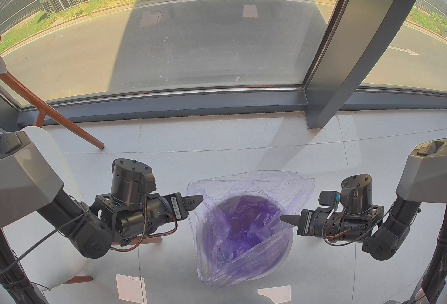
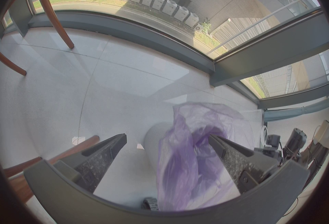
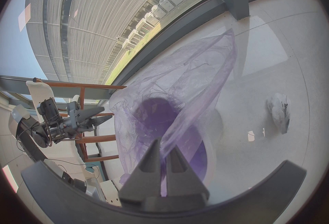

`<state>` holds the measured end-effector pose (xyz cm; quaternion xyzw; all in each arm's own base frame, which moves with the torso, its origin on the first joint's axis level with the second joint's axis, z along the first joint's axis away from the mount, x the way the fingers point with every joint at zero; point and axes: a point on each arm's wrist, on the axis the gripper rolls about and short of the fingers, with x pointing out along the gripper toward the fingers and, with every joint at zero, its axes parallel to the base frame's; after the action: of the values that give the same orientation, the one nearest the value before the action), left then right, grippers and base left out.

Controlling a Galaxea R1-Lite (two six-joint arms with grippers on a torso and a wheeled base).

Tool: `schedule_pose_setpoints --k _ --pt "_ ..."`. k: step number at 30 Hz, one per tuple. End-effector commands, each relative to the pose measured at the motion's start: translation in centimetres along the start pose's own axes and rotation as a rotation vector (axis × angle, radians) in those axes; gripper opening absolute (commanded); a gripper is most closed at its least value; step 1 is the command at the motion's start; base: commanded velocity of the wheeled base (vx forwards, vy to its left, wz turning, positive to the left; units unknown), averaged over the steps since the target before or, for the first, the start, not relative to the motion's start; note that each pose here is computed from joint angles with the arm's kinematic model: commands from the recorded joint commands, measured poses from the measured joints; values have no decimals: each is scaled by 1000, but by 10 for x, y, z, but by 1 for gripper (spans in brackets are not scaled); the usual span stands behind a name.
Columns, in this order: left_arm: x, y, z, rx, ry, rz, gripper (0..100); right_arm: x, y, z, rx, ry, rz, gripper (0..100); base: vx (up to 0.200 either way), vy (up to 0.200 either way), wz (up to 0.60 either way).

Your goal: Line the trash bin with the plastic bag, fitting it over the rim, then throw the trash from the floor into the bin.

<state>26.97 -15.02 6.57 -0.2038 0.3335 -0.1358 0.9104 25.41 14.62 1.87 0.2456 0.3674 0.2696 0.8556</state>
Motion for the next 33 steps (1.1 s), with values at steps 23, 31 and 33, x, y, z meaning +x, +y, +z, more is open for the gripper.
schedule_pose_setpoints --k 23,31,33 --pt "35 8 -75 81 127 -14 0 -1 1 0 -2 -11 -10 0 0 0 0" --pt "-2 17 -50 41 44 -5 0 -22 0 -9 -24 6 -39 0 0 0 0" --pt "-6 20 -51 36 50 3 0 -23 -2 -11 -36 12 -45 0 0 0 0"
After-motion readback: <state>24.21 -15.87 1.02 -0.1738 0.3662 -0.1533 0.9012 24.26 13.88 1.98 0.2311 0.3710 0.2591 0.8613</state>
